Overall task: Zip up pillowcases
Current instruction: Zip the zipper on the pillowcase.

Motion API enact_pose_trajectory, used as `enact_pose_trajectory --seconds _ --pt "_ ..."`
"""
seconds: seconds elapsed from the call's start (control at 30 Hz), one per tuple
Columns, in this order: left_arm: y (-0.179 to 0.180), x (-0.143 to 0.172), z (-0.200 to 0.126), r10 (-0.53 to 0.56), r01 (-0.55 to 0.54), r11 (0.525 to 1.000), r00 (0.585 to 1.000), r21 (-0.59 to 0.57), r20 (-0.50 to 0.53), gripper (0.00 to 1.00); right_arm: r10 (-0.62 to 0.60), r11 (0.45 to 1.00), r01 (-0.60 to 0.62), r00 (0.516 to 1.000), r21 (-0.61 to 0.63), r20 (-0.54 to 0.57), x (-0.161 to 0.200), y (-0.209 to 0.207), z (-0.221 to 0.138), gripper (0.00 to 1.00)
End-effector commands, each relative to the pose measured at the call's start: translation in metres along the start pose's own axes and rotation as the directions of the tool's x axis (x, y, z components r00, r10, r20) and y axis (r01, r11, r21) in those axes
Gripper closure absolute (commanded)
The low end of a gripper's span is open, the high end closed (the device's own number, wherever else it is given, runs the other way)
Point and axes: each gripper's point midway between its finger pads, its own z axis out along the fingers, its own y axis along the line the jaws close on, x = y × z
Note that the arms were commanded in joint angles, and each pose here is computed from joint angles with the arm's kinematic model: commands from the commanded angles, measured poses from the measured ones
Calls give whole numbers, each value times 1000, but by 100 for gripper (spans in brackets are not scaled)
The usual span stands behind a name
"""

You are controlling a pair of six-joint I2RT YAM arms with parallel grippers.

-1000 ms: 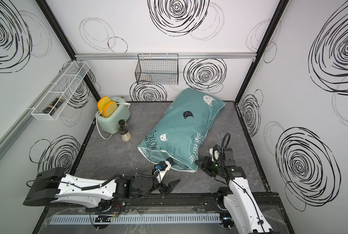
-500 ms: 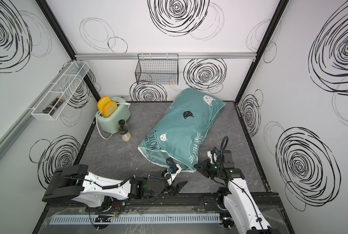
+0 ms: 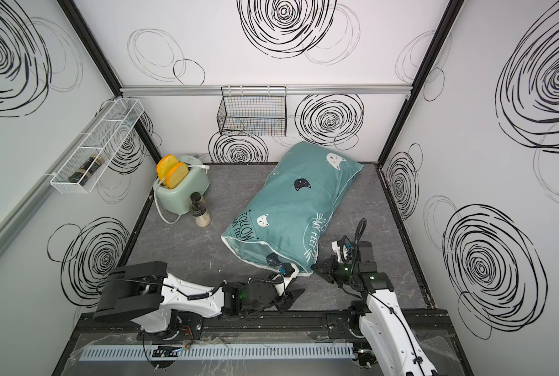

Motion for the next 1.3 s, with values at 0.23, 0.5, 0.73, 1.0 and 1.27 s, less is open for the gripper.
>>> enact_pose_trajectory --seconds 0.23,0.5,0.73,1.0,1.27 --pt "6 -32 22 53 -47 997 992 -54 113 67 -59 998 59 998 -23 4 -1 12 1 100" --pt "15 -24 24 56 -52 998 994 -42 98 70 -76 997 76 997 -20 8 -2 14 0 100" --pt "13 -19 27 48 -48 999 995 0 85 70 -80 996 80 997 -27 9 -3 16 0 100" --pt "11 -12 26 64 -66 998 995 25 80 69 -79 997 79 997 -23 12 -4 16 -1 100" --pt "14 -16 33 65 -65 998 995 -3 76 70 -82 996 82 997 -23 14 -4 17 -2 100"
